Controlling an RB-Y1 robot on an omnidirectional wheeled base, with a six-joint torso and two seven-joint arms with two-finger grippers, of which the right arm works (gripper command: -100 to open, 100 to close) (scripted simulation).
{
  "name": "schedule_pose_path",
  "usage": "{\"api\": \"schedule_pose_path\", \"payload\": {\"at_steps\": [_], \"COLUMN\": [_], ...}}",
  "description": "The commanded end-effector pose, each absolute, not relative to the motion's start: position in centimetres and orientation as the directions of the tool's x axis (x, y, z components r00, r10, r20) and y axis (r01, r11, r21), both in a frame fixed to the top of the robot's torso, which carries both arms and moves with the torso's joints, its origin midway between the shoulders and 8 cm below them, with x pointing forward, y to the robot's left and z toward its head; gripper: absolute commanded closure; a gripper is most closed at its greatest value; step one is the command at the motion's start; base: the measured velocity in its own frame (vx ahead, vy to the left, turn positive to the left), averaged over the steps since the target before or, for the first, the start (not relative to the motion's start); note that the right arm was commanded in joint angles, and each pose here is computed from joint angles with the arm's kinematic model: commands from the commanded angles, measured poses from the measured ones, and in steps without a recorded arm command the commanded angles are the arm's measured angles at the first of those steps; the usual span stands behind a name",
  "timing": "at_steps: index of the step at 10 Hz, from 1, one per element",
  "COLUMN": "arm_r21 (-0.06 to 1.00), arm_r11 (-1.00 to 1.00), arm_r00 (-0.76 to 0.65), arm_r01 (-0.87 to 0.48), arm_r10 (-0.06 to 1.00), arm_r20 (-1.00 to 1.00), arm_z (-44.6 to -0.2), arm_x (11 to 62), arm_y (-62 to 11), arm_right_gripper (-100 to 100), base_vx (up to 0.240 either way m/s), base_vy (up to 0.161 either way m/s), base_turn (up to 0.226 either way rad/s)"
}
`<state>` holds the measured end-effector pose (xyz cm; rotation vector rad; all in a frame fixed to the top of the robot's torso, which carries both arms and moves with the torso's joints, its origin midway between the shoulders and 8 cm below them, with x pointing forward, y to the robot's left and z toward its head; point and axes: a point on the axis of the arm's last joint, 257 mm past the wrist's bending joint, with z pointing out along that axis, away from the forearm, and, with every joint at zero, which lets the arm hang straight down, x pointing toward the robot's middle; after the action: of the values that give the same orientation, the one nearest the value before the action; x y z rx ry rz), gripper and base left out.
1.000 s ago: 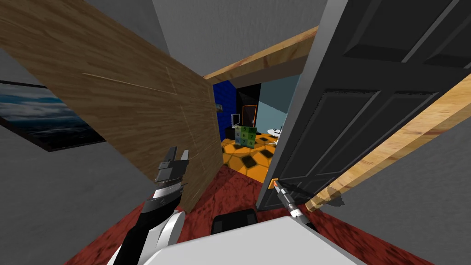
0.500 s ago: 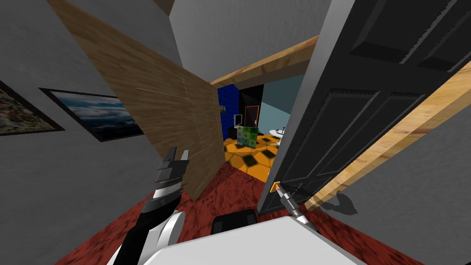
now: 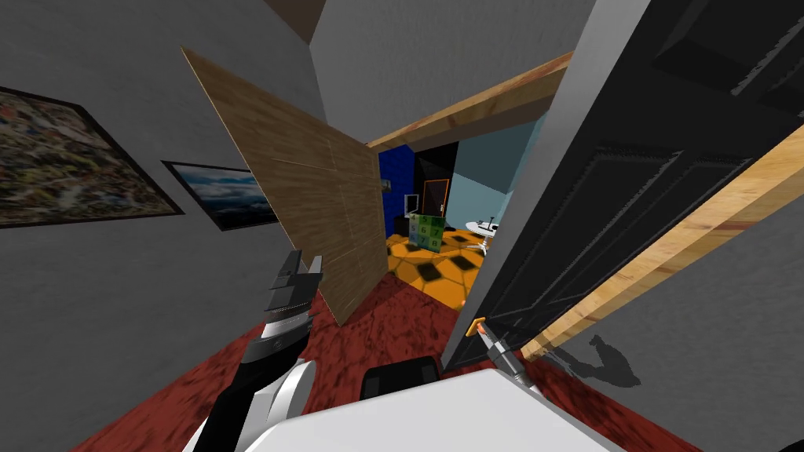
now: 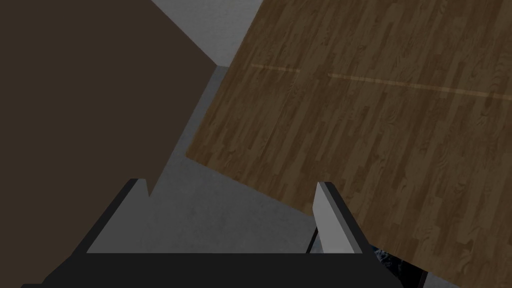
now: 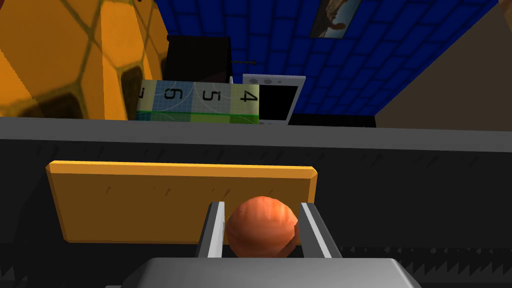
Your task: Pull the door open
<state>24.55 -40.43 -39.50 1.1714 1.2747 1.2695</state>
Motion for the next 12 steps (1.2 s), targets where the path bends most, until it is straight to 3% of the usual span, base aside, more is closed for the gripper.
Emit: {"api": "schedule_pose_path", "payload": {"at_steps": [1, 6, 12], "arm_r21": [1.000, 1.000, 1.000], "arm_r11": [0.001, -0.002, -0.001], "arm_r00": [-0.090, -0.112, -0.131], "arm_r01": [0.002, 0.006, 0.003], "arm_r10": [0.996, 0.994, 0.991], "arm_r20": [-0.001, 0.003, 0.001], "arm_z": [-39.4, -39.4, -39.3], "arm_x": [23.8, 22.2, 22.4], "arm_y": [-40.7, -40.8, -40.9], "arm_right_gripper": [100, 100, 100], "base_vx": [-0.115, -0.124, -0.196], "base_vy": [-0.017, -0.029, -0.055], "base_turn": [0.070, 0.096, 0.141]}}
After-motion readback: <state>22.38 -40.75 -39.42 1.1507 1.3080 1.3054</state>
